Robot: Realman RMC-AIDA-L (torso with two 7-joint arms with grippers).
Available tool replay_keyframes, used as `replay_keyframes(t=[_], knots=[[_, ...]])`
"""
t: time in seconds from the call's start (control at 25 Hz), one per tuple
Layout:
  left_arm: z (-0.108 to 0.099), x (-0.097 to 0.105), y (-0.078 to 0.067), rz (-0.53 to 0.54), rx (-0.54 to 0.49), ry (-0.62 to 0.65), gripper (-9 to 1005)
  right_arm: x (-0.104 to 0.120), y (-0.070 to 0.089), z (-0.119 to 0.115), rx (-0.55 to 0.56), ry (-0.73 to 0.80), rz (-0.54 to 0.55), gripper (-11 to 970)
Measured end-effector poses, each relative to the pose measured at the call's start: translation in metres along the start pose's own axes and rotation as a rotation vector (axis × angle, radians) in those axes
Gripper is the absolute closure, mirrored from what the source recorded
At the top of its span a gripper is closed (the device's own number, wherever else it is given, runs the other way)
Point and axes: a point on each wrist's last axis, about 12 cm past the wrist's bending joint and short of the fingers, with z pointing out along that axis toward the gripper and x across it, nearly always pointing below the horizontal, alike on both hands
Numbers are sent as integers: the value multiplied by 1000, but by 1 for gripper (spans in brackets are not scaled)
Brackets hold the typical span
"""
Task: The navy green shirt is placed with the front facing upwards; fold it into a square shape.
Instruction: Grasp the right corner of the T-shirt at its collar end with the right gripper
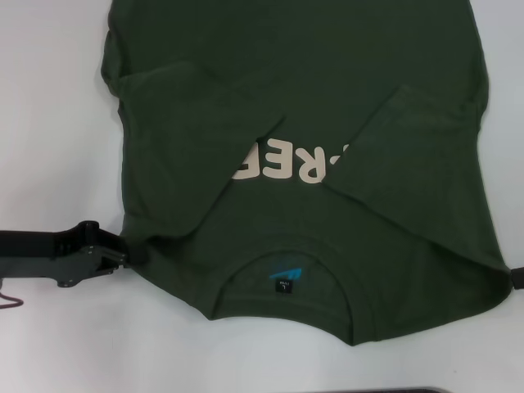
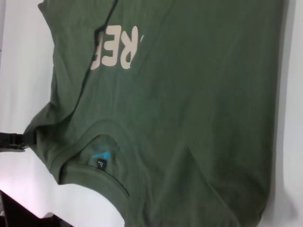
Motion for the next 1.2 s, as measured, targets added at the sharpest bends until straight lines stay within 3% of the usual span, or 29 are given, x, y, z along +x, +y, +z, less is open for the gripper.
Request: replay_keyframes(t=[0.64, 1.2], knots=[[1, -1, 1, -3, -7, -7, 963, -1, -7, 12, 4, -23, 105, 109], [0, -1, 2, -2, -12, -8, 963, -3, -7, 21, 0, -27, 127, 110]])
